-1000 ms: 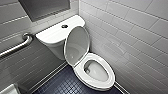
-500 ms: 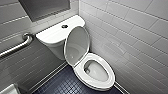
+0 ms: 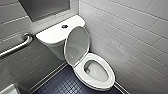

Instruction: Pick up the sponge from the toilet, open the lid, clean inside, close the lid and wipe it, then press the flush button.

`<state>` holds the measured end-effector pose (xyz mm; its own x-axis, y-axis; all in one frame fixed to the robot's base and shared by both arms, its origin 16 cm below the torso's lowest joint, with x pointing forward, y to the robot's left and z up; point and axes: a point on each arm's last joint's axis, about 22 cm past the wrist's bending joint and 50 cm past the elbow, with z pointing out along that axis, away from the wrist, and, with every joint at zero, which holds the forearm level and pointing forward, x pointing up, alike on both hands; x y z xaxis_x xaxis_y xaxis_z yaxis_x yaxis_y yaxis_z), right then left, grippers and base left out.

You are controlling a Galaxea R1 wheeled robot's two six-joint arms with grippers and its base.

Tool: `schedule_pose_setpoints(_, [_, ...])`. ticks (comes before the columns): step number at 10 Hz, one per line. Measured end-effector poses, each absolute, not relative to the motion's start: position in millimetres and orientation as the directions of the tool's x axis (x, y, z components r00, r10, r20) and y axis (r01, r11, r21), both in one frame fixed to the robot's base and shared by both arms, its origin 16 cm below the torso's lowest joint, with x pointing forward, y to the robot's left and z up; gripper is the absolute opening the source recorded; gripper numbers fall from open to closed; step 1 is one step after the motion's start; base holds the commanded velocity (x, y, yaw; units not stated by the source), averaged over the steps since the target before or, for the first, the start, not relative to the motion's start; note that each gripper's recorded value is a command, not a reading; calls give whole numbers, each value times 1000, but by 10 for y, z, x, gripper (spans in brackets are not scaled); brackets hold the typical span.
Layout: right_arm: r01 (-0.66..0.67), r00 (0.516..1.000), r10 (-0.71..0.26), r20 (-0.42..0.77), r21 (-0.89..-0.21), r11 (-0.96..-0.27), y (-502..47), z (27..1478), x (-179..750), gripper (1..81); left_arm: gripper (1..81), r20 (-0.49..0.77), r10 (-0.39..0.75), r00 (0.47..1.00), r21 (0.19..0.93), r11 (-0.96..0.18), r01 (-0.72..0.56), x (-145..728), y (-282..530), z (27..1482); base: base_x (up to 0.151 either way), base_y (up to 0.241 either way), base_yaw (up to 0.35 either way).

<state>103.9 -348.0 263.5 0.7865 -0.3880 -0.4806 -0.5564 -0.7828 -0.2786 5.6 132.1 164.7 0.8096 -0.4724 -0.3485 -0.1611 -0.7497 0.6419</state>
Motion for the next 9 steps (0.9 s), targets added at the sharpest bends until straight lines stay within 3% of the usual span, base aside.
schedule_pose_setpoints(3, [-575, 787, -395, -473, -332, -748, -3271, 2735, 1312, 10, 811, -349, -472, 809, 640, -751, -162, 58, 1341, 1644, 0, 0, 0])
schedule_pose_setpoints(7, [-525, 845, -379, -377, -450, -722, -3330, 3159, 2254, 10, 811, -349, -471, 810, 642, -750, -159, 62, 1310, 1647, 0, 0, 0])
schedule_pose_setpoints(9, [-458, 889, -368, -273, -531, -712, -3303, 3332, 2995, 10, 811, -349, -471, 810, 643, -750, -159, 65, 1306, 1646, 0, 0, 0])
